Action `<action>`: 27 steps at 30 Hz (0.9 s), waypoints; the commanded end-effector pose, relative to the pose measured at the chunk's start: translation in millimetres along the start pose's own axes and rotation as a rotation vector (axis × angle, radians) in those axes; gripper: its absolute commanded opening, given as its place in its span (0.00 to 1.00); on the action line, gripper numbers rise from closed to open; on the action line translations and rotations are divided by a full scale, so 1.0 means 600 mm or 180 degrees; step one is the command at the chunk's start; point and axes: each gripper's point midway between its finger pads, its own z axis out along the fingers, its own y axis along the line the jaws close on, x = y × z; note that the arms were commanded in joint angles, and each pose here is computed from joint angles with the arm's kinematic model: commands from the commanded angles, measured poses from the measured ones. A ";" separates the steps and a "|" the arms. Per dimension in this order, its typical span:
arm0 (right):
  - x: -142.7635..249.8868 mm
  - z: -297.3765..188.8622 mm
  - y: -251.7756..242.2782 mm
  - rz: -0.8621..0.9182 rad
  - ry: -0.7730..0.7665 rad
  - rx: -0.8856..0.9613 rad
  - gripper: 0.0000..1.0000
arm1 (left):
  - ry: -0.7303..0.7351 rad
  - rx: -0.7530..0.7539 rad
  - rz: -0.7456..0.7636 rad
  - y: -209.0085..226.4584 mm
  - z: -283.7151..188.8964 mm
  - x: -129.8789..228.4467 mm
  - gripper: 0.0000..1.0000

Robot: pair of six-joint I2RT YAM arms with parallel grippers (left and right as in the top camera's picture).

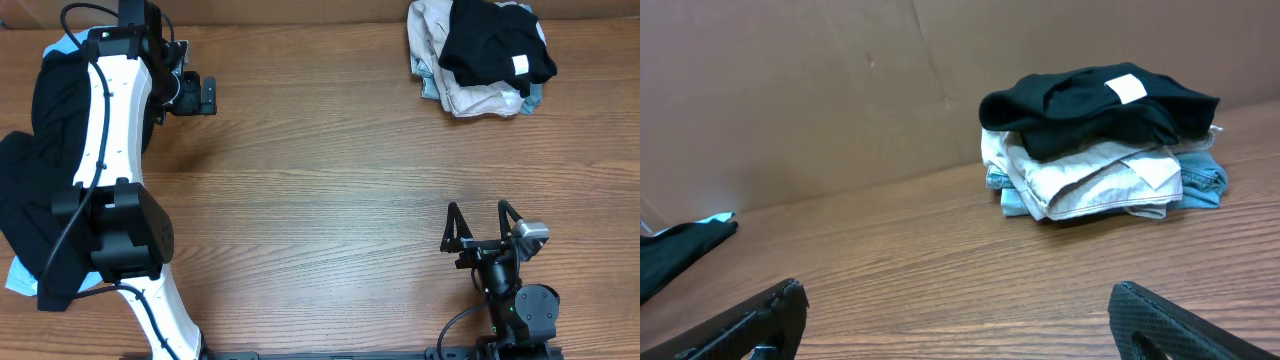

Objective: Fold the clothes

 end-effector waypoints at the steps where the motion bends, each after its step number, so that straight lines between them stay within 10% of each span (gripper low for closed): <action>1: 0.001 0.000 -0.002 0.0024 -0.0027 0.0019 1.00 | -0.0016 0.0029 -0.0048 0.002 -0.005 0.001 1.00; 27: 0.001 0.000 -0.002 0.0023 -0.0027 0.0019 1.00 | -0.2828 0.0386 0.1205 -0.227 -0.430 0.104 1.00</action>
